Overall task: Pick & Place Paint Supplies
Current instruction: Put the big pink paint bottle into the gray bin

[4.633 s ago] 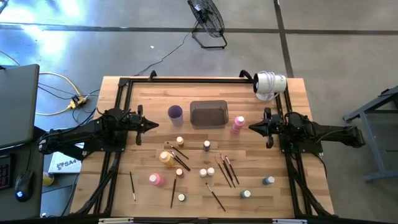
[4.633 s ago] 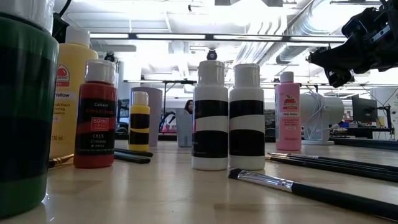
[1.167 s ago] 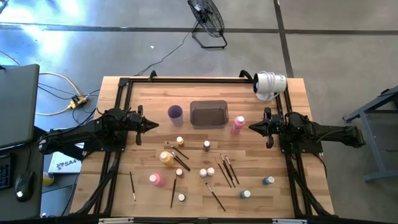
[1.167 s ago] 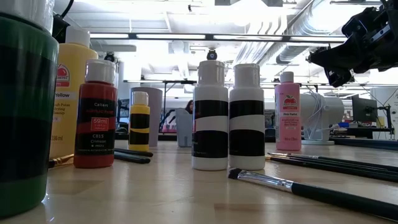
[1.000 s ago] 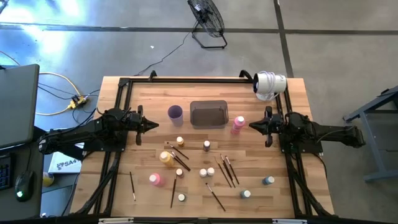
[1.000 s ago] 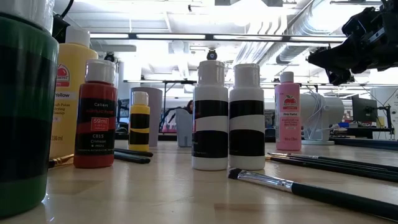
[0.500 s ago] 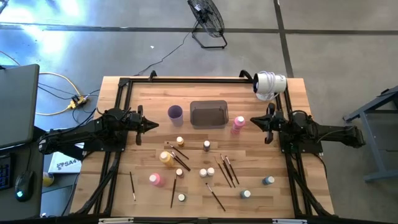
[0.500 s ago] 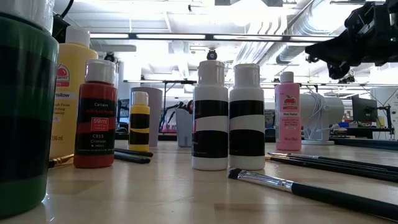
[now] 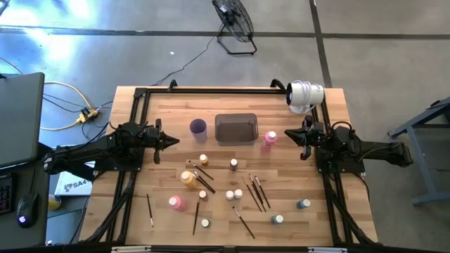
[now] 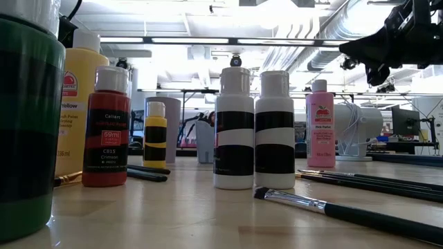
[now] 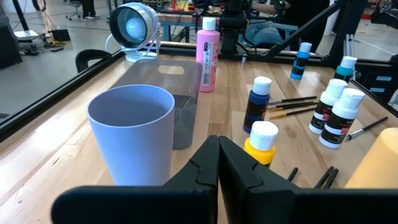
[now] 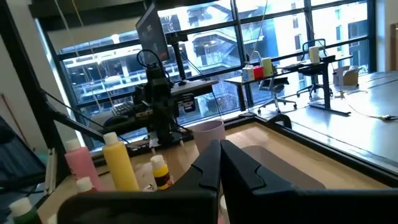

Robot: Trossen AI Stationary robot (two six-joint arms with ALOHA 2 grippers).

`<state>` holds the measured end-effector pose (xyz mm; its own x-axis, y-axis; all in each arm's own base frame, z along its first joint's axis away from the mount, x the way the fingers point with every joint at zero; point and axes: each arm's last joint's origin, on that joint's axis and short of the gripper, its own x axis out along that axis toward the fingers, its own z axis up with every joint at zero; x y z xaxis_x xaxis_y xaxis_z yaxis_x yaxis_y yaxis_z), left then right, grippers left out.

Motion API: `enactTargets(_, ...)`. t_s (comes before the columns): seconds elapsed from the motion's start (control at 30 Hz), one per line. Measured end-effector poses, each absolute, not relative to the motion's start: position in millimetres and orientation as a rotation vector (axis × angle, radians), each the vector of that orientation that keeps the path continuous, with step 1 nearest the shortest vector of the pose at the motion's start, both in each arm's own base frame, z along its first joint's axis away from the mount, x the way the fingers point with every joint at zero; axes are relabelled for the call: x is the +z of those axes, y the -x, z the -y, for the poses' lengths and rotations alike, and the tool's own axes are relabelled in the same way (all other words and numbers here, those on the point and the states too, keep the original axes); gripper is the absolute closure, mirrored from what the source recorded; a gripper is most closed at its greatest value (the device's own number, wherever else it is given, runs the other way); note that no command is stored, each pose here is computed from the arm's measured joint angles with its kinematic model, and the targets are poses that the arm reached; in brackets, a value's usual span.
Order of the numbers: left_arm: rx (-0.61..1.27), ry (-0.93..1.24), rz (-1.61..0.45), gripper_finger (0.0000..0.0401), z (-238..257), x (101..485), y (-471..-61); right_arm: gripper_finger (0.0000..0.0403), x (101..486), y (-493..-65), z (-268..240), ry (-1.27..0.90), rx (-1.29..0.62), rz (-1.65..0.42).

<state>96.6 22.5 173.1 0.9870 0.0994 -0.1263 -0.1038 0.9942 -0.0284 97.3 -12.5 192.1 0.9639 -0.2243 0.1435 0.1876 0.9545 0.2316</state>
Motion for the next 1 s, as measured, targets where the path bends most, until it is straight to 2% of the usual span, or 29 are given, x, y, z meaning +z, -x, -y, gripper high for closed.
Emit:
enactTargets(0.33, 0.164, 0.031, -0.127, 0.0401, -24.3, 173.0, -96.3, 0.0401, 232.3, -104.1, 13.0, -0.143, -0.226, -0.019)
enactTargets(0.63, 0.164, 0.031, -0.126, 0.0401, -24.3, 173.0, -96.3, 0.0401, 238.5, -133.5, 16.9, -0.115, -0.29, -0.331)
enactTargets(1.0, 0.165, 0.031, -0.126, 0.0401, -24.3, 173.0, -96.3, 0.0401, 267.3, -142.7, 17.6, -0.111, -0.292, -0.423)
